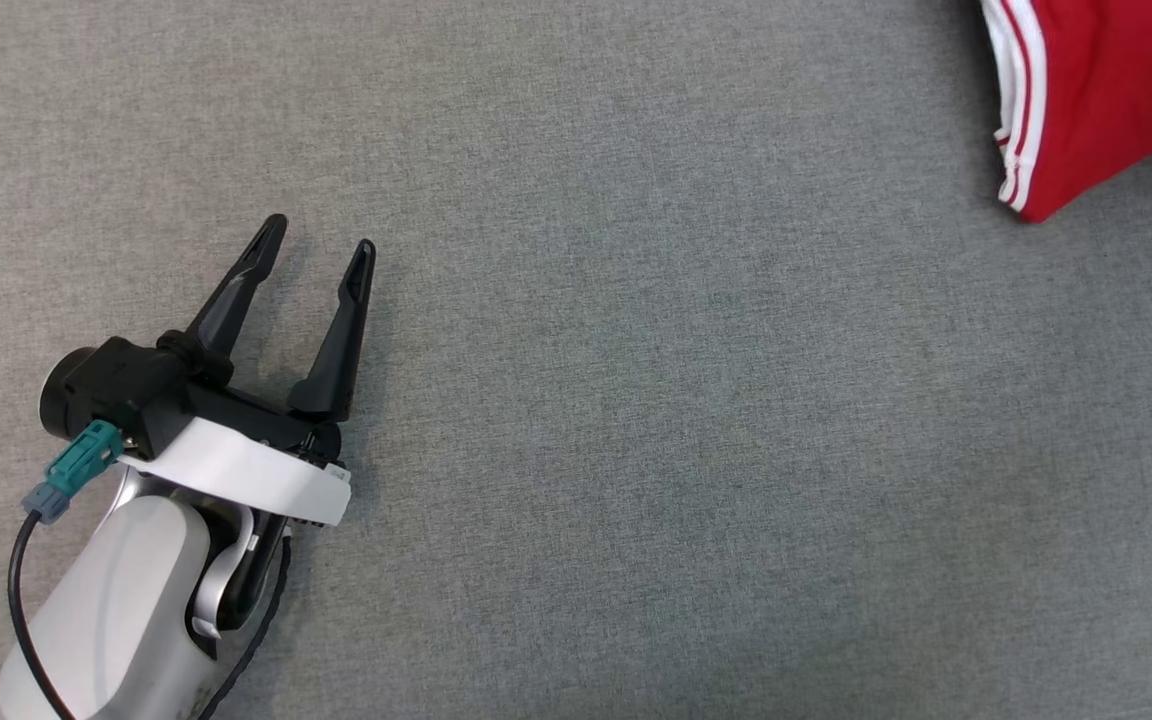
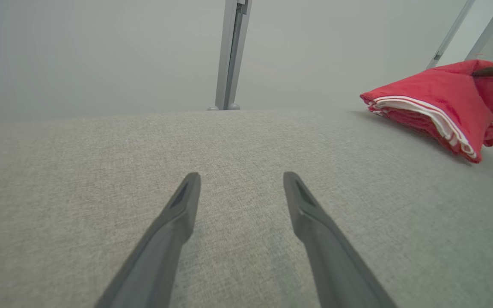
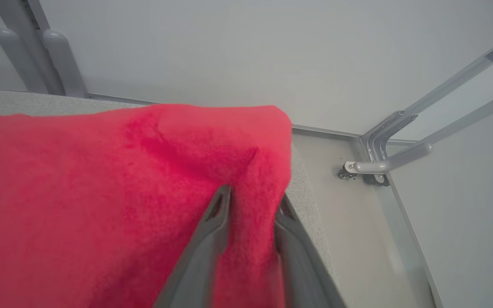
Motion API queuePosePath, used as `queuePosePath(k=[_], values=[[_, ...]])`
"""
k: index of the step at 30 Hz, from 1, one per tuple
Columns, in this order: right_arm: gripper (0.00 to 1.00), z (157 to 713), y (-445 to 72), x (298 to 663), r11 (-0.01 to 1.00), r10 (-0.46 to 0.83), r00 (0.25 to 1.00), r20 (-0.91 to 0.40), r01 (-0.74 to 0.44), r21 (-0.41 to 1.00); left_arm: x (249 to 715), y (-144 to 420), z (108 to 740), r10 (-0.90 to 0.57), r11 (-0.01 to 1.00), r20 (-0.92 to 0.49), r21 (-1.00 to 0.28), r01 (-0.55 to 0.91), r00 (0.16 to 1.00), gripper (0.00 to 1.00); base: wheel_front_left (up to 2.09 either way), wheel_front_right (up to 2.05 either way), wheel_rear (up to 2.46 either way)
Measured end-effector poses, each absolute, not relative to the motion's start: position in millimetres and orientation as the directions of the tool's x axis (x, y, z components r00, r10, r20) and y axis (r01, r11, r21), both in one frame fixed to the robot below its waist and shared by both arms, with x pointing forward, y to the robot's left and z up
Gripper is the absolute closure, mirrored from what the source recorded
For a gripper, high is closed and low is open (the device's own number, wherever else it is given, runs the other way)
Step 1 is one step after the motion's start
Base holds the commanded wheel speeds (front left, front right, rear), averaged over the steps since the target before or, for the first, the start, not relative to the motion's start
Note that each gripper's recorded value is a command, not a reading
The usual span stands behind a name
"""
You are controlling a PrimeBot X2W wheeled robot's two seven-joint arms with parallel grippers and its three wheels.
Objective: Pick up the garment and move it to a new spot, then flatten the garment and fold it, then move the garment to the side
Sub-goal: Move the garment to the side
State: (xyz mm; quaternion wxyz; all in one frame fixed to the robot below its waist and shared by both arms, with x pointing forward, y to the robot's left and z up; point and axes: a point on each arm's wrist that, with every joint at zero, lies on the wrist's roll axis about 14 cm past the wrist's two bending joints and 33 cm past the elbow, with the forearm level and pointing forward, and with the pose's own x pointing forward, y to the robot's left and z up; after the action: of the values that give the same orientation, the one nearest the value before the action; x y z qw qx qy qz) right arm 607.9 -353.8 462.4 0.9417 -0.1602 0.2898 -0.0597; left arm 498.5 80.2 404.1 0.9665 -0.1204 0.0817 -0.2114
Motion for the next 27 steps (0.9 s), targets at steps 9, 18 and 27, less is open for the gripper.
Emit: queuePosePath(k=[9,18,27], values=[[0.0,464,-337,610,0.931,-0.188,0.833,-0.52,-0.016,-0.364,496,82,414,-0.418,0.886,-0.093,-0.262,0.383,0.903,0.0,0.0,0.0,0.0],[0.0,520,-307,607,0.926,-0.122,0.903,-0.412,-0.046,-0.375,484,81,439,-0.408,0.887,-0.058,-0.259,0.381,0.911,0.0,0.0,0.0,0.0],[0.0,606,-277,581,0.933,-0.004,0.978,-0.207,-0.07,-0.352,458,82,472,-0.39,0.891,-0.007,-0.254,0.376,0.921,0.0,0.0,0.0,0.0]])
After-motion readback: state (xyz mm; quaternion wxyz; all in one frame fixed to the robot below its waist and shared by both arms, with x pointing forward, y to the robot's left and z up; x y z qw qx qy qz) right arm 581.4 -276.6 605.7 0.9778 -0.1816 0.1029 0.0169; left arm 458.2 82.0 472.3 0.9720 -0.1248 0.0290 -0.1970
